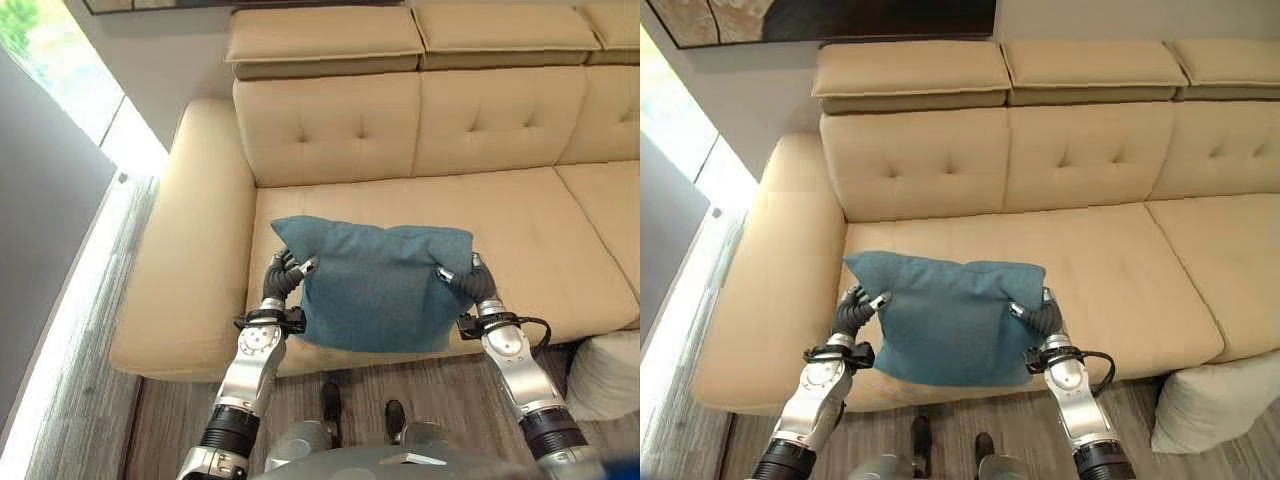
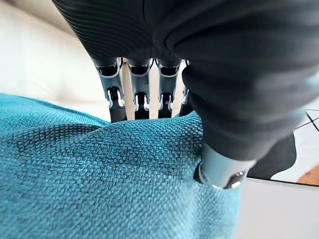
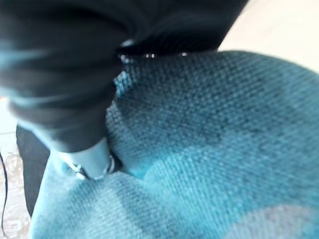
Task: Pick up all the scattered cushions and arrange them neatly on the sofa.
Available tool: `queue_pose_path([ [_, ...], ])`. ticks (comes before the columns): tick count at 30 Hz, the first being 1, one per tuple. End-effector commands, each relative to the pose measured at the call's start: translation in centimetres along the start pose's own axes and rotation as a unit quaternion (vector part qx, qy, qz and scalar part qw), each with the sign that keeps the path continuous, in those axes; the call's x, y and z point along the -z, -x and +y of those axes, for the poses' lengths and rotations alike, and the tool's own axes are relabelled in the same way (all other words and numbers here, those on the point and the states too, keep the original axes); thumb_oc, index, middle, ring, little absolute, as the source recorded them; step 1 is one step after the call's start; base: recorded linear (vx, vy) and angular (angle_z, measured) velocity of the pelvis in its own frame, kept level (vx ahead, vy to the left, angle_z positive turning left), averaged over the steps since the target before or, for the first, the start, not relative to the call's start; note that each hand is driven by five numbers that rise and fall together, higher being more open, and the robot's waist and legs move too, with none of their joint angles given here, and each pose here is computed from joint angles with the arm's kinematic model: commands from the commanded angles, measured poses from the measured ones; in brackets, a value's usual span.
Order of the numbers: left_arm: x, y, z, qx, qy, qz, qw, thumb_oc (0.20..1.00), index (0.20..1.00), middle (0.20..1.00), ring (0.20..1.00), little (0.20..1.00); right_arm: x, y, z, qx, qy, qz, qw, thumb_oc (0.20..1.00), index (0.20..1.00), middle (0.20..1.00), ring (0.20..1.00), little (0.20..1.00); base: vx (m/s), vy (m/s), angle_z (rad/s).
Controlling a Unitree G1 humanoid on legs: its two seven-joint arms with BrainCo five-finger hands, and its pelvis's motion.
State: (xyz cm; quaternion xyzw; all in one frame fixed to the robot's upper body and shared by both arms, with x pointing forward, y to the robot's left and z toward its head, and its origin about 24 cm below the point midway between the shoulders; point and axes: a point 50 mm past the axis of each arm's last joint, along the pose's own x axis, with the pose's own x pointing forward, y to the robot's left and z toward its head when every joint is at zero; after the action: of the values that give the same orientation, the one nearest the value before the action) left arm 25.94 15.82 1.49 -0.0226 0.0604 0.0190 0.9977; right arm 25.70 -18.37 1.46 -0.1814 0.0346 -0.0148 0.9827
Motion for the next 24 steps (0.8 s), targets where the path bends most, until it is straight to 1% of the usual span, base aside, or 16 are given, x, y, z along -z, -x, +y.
queue_pose_path([
  [1,-3.4,0.1,0.4,-0.002,0.009,-0.095,0.995,0.200,0.200,0.200,0.200,0.200,-4.9,-1.8,-0.2,0.025,-0.055,-0.111,0.992,0.200,0.200,0.200,0.200,0.200,0.23,0.187,-0.63],
  [6,-3.0,0.1,-0.1,0.000,0.015,-0.087,0.996,0.200,0.200,0.200,0.200,0.200,-4.9,-1.8,-0.3,0.025,-0.044,-0.111,0.993,0.200,0.200,0.200,0.200,0.200,0.19,-0.027,-0.03],
  [9,-3.3,-0.1,-0.4,0.000,0.028,-0.094,0.995,0.200,0.200,0.200,0.200,0.200,-4.6,-1.7,-0.7,0.034,-0.032,-0.108,0.993,0.200,0.200,0.200,0.200,0.200,0.15,-0.193,0.31],
  [11,-3.3,-0.1,-0.5,0.001,0.031,-0.094,0.995,0.200,0.200,0.200,0.200,0.200,-4.4,-1.7,-0.9,0.037,-0.026,-0.107,0.993,0.200,0.200,0.200,0.200,0.200,0.08,-0.150,0.55],
  [14,-3.2,-0.2,-1.0,0.011,0.043,-0.094,0.995,0.200,0.200,0.200,0.200,0.200,-3.0,-1.0,-2.5,0.062,-0.022,-0.085,0.994,0.200,0.200,0.200,0.200,0.200,0.08,-0.231,0.62],
  [18,-3.4,-0.2,-1.1,0.013,0.045,-0.096,0.994,0.200,0.200,0.200,0.200,0.200,-2.6,-0.8,-3.2,0.067,-0.019,-0.074,0.995,0.200,0.200,0.200,0.200,0.200,0.08,-0.105,0.67],
  [21,-3.5,-0.3,-0.8,0.012,0.036,-0.096,0.995,0.200,0.200,0.200,0.200,0.200,-2.6,-1.0,-3.3,0.065,-0.016,-0.072,0.995,0.200,0.200,0.200,0.200,0.200,0.11,0.001,0.04],
  [24,-3.5,-0.3,-0.7,0.006,0.036,-0.096,0.995,0.200,0.200,0.200,0.200,0.200,-2.4,-1.0,-3.2,0.063,-0.015,-0.067,0.996,0.200,0.200,0.200,0.200,0.200,0.13,0.088,-0.47],
])
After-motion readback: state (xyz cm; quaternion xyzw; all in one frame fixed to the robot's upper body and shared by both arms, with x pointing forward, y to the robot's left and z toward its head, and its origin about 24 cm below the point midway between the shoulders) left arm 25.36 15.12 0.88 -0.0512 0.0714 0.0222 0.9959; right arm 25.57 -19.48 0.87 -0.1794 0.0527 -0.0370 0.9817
